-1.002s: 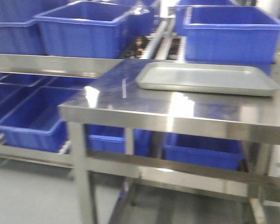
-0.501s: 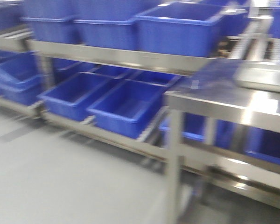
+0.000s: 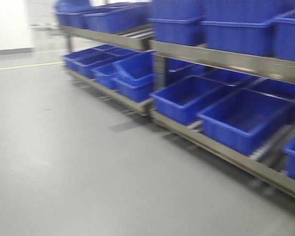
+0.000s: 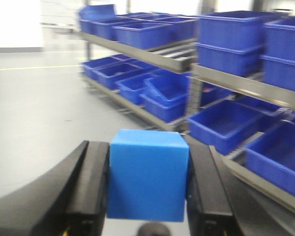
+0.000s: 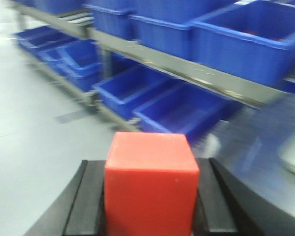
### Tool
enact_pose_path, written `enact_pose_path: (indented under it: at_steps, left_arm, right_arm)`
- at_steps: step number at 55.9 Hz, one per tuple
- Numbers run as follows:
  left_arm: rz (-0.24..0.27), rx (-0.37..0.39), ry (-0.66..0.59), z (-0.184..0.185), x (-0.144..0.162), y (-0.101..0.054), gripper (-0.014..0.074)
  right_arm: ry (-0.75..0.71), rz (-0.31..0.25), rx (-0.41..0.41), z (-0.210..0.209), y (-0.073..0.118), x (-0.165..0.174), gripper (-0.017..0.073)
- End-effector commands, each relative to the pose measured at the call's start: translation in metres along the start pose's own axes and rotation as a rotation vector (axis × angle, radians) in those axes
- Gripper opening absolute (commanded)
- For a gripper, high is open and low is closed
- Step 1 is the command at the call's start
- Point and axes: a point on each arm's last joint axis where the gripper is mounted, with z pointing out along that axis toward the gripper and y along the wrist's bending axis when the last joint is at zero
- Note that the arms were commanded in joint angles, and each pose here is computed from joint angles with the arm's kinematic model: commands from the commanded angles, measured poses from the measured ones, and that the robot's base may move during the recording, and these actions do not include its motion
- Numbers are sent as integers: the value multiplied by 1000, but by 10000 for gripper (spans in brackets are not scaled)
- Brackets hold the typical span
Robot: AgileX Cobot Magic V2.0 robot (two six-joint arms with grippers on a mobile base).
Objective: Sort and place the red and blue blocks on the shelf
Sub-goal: 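Drive the base to the shelf rack of blue bins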
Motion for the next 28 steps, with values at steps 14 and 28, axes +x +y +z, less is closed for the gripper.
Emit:
enact_pose_path:
  at_steps: [14,28]
  left_arm:
    - [0,-5,-111,0,-17,0,298]
    - [0,-5,-111,0,-17,0,298]
  right_arm:
    - [-106,-10,1,-1,0,-17,374]
    - [-106,-10,1,-1,0,-17,374]
